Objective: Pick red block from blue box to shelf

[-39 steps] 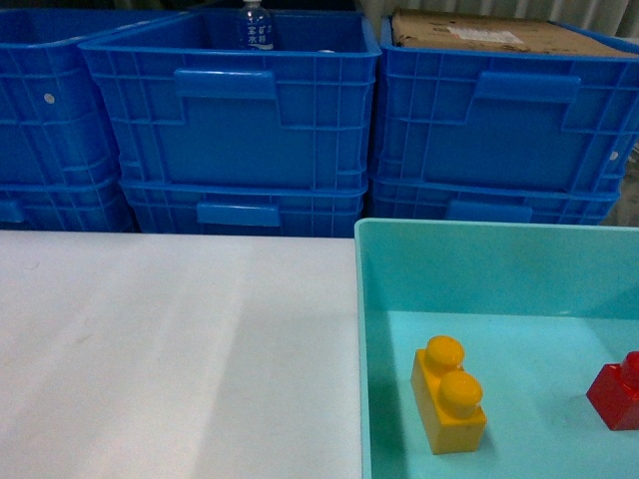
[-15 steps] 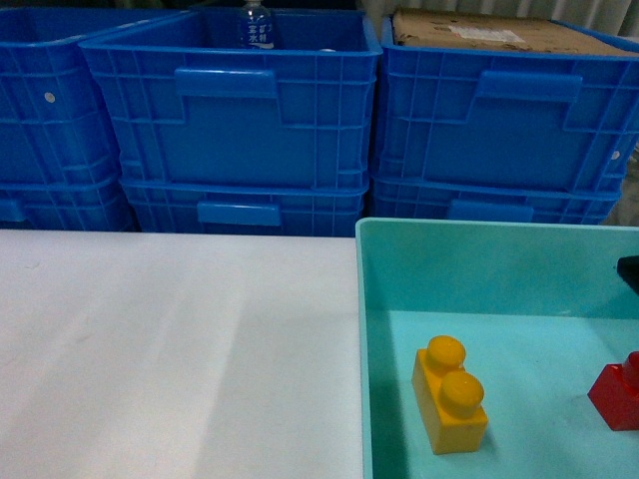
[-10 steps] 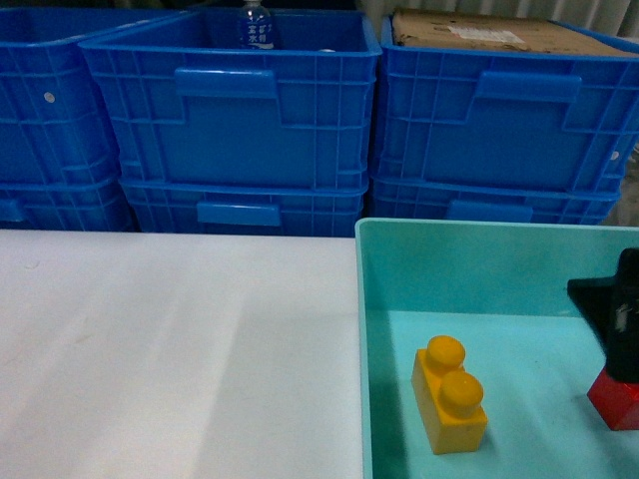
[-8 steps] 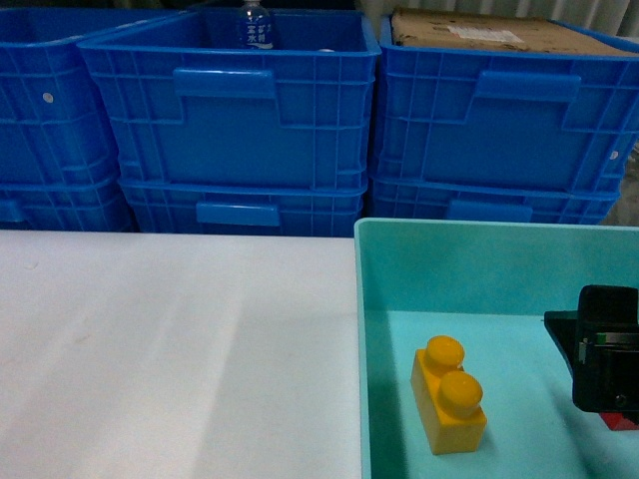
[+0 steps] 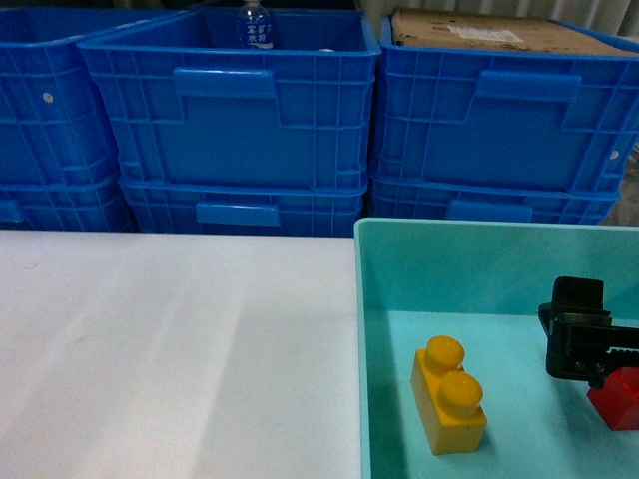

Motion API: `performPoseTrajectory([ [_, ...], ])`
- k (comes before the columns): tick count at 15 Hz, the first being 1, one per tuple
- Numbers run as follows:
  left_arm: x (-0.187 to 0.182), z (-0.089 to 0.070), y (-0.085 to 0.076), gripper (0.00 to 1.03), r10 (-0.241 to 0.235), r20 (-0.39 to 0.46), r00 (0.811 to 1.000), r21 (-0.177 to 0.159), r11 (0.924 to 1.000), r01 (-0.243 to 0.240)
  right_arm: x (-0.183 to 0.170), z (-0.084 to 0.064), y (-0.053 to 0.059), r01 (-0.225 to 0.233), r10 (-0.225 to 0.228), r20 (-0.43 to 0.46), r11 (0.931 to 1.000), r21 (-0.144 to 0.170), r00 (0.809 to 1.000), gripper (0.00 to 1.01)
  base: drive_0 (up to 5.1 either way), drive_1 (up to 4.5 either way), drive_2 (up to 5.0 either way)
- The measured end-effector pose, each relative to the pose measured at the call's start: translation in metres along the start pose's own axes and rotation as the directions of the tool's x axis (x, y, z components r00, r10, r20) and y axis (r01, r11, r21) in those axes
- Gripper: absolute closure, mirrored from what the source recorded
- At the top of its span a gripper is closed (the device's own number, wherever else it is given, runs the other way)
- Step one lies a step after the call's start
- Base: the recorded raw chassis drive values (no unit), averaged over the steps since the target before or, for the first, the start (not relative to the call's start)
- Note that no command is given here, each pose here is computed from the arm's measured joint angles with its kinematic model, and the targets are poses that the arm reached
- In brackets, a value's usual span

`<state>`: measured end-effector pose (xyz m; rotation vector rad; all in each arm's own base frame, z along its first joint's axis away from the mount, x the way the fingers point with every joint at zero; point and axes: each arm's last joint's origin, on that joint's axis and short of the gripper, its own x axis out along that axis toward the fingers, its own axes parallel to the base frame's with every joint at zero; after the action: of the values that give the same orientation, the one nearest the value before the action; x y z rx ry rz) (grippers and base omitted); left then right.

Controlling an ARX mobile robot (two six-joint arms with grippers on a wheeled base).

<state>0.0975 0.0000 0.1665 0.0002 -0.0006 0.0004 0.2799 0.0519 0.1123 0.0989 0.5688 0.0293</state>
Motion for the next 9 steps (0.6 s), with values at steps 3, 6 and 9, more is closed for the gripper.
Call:
performPoseTrajectory([
  [3, 0.000, 0.000, 0.000, 0.05, 0.000, 0.000, 1.000, 0.000, 1.0000, 0.000, 0.005, -0.010, -0.007, 0.021, -0.021, -0.015, 0.9998, 0.001, 1.000, 0.03, 0.0, 0.00, 0.0],
  [6, 0.000, 0.000, 0.000, 0.05, 0.000, 0.000, 1.000, 0.000, 1.0000, 0.000, 0.008, -0.013, -0.011, 0.036, -0.036, -0.016, 0.9993, -0.005, 0.999, 0.03, 0.0, 0.00, 0.0],
  [9, 0.000, 0.000, 0.000, 0.05, 0.000, 0.000, 1.000, 0.000, 1.0000, 0.000, 0.011, -0.020, -0.009, 0.049, -0.050, -0.055, 0.9987, -0.016, 0.997, 0.03, 0.0, 0.00, 0.0],
])
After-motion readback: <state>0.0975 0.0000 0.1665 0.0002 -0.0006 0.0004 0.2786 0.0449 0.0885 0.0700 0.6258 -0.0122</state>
